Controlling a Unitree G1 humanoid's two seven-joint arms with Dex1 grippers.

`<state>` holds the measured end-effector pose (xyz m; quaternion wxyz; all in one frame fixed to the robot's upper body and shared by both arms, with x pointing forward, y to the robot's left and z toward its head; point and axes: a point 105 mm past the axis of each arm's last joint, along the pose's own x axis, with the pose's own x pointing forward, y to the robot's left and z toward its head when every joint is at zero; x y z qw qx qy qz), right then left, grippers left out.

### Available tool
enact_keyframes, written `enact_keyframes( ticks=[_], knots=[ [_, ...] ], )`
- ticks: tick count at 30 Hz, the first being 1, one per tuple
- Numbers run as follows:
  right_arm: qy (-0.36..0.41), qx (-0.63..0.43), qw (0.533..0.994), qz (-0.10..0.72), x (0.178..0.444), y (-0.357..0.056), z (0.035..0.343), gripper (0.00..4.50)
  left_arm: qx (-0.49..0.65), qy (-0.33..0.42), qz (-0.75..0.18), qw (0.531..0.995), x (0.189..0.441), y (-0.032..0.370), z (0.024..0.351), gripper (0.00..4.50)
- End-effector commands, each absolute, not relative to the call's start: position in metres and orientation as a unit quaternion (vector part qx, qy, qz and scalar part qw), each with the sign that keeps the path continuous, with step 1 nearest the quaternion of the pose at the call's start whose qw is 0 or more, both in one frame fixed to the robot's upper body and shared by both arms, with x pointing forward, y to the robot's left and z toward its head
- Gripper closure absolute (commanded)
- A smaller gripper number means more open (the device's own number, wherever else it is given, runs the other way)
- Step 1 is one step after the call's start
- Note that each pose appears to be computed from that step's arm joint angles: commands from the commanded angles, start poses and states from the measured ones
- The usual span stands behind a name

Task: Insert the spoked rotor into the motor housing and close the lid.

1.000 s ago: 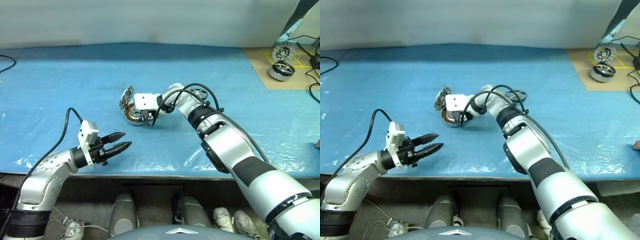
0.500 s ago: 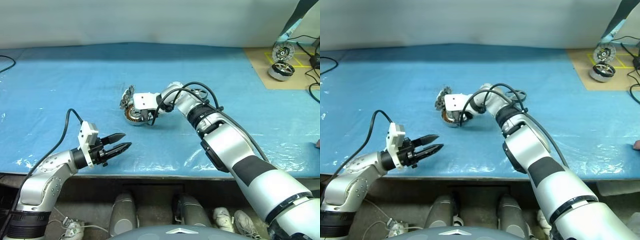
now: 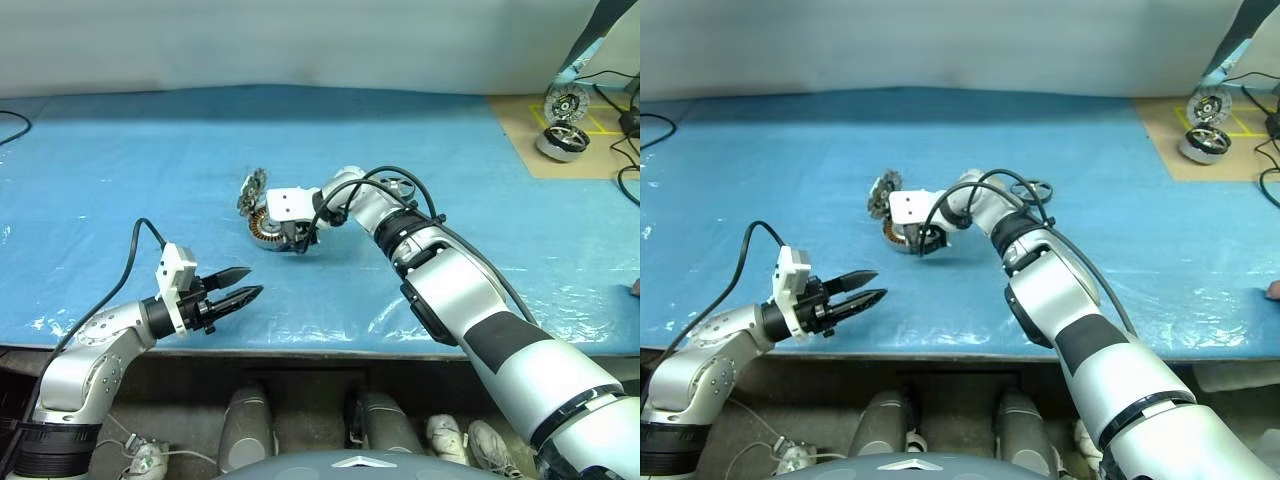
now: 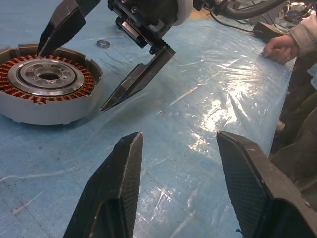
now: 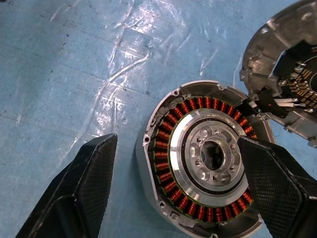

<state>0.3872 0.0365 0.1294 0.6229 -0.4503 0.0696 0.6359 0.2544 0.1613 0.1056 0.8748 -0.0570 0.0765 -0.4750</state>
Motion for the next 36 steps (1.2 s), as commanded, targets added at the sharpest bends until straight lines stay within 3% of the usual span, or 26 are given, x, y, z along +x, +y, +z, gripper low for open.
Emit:
enact_keyframes(
  ticks=[1, 14, 17, 21, 22, 29, 36],
  knots=[
    [0.047, -0.439, 0.628, 0.641, 0.387, 0.043, 0.146, 0.62, -0.046, 0.067, -0.485, 0.871, 0.252, 0.159, 0.112, 2.00],
    [0.058, -0.513, 0.600, 0.610, 0.391, 0.034, 0.117, 0.62, -0.039, 0.067, -0.491, 0.868, 0.250, 0.156, 0.109, 2.00],
    [0.061, -0.511, 0.604, 0.609, 0.390, 0.036, 0.115, 1.19, -0.039, 0.066, -0.490, 0.868, 0.250, 0.156, 0.108, 2.00],
    [0.048, -0.536, 0.577, 0.615, 0.385, 0.041, 0.110, 2.64, -0.037, 0.070, -0.488, 0.869, 0.250, 0.156, 0.105, 2.00],
    [0.048, -0.538, 0.572, 0.617, 0.384, 0.041, 0.109, 2.81, -0.038, 0.070, -0.489, 0.869, 0.250, 0.156, 0.105, 2.00],
    [0.085, -0.515, 0.583, 0.622, 0.386, 0.030, 0.109, 2.83, -0.041, 0.068, -0.490, 0.868, 0.251, 0.154, 0.106, 2.00],
    [0.163, -0.440, 0.628, 0.621, 0.390, -0.002, 0.114, 2.83, -0.045, 0.069, -0.501, 0.861, 0.258, 0.148, 0.102, 2.00]
  ],
)
